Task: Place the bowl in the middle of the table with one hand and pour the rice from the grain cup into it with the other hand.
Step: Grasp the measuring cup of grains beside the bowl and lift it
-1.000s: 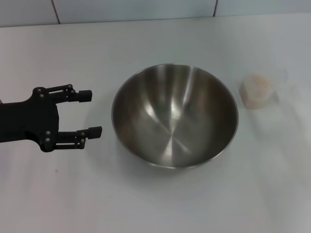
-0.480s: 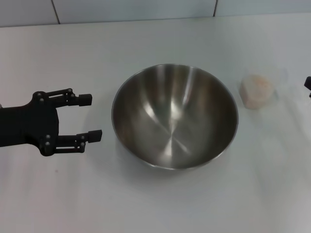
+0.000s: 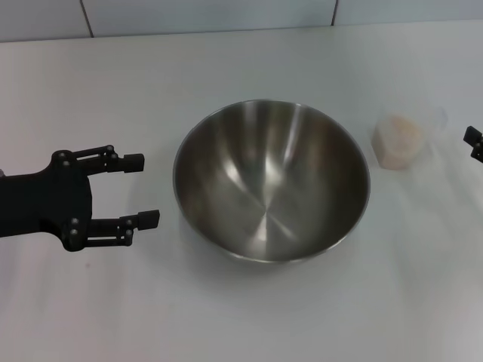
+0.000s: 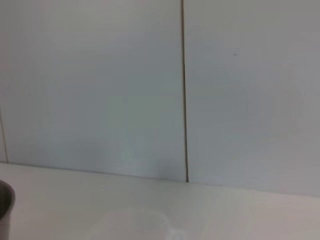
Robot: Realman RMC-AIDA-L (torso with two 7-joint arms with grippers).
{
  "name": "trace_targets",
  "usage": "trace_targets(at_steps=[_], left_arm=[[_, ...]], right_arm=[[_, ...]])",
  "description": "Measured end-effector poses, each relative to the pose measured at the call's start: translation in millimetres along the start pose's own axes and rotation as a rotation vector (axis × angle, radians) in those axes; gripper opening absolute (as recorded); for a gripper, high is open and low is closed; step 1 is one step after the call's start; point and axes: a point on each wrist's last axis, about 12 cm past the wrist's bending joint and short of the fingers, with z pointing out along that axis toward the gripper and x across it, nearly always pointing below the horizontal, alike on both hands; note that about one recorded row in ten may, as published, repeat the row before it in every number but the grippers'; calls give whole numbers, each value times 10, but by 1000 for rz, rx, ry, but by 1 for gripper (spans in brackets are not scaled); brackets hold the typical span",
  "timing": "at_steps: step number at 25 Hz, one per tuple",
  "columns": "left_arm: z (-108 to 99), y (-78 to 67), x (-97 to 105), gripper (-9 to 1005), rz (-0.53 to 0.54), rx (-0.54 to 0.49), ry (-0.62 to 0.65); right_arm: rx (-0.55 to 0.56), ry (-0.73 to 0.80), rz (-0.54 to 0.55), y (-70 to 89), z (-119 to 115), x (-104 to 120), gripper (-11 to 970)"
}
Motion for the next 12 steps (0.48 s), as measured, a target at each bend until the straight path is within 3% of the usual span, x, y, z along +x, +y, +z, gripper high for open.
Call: trace_targets(at_steps=[12], left_arm=[[-1, 10, -14, 805, 8, 0, 2]], right_arm=[[1, 34, 4, 81, 230, 50, 785]])
